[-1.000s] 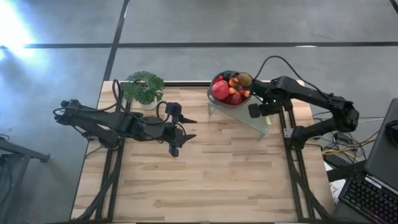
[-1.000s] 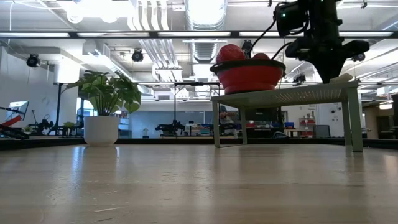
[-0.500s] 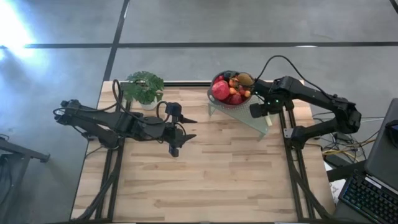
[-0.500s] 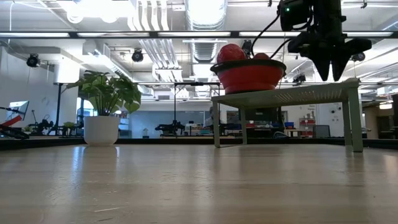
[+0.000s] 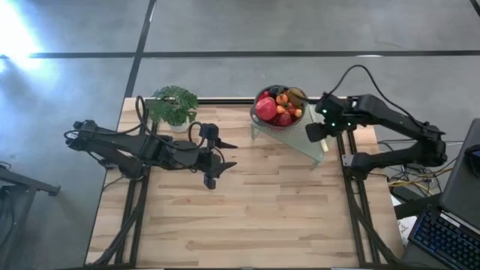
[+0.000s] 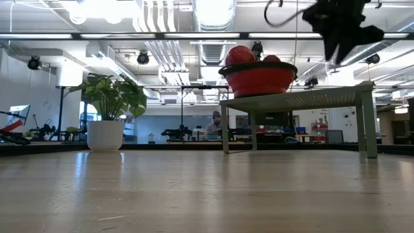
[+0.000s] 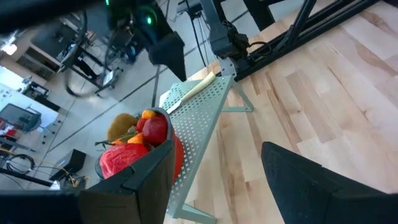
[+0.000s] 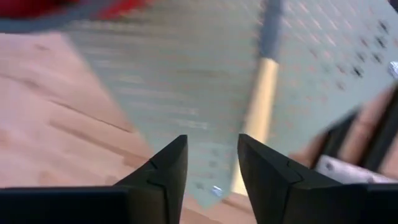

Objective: Pick & Place Fruit
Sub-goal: Return to Home Position

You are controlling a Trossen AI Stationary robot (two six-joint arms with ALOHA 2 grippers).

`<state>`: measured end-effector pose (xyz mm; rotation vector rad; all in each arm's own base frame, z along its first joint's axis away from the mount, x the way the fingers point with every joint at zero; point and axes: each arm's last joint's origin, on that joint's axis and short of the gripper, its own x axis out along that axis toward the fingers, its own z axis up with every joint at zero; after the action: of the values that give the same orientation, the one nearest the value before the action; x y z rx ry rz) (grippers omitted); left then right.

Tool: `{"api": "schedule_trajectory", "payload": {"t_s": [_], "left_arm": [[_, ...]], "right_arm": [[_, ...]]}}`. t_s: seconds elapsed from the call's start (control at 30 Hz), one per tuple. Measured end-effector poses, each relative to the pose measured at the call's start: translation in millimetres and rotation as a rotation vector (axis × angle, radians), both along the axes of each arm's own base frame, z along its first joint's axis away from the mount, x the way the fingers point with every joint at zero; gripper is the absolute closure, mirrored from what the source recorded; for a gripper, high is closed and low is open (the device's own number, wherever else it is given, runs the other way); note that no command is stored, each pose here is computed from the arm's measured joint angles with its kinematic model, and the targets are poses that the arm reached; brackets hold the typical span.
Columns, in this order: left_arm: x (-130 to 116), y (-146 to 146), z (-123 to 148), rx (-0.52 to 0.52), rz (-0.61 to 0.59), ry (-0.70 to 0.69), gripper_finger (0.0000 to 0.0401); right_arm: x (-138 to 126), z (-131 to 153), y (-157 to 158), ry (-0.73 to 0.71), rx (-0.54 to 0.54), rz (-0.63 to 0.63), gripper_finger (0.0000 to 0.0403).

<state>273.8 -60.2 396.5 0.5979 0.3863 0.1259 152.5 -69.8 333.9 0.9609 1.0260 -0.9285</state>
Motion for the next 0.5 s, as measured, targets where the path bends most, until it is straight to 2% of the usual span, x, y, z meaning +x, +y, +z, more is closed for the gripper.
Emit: {"api": "schedule_trajectory", "payload": {"t_s": [0.17,0.27,0.4,0.5], "left_arm": [[-1,0,-2,-0.045,0.019,0.008,0.0159],[0,0,-6,-0.079,0.034,0.009,0.0171],[3,0,-18,-0.087,0.05,0.002,0.022],[6,-1,-29,-0.095,0.051,-0.028,0.0275]], "right_arm": [[1,20,16,-0.182,-0.141,0.129,0.0296],[-2,30,26,-0.245,-0.29,0.192,0.0315],[-5,40,36,-0.279,-0.527,0.243,0.0343],[-1,43,44,-0.326,-0.653,0.299,0.0366]]}}
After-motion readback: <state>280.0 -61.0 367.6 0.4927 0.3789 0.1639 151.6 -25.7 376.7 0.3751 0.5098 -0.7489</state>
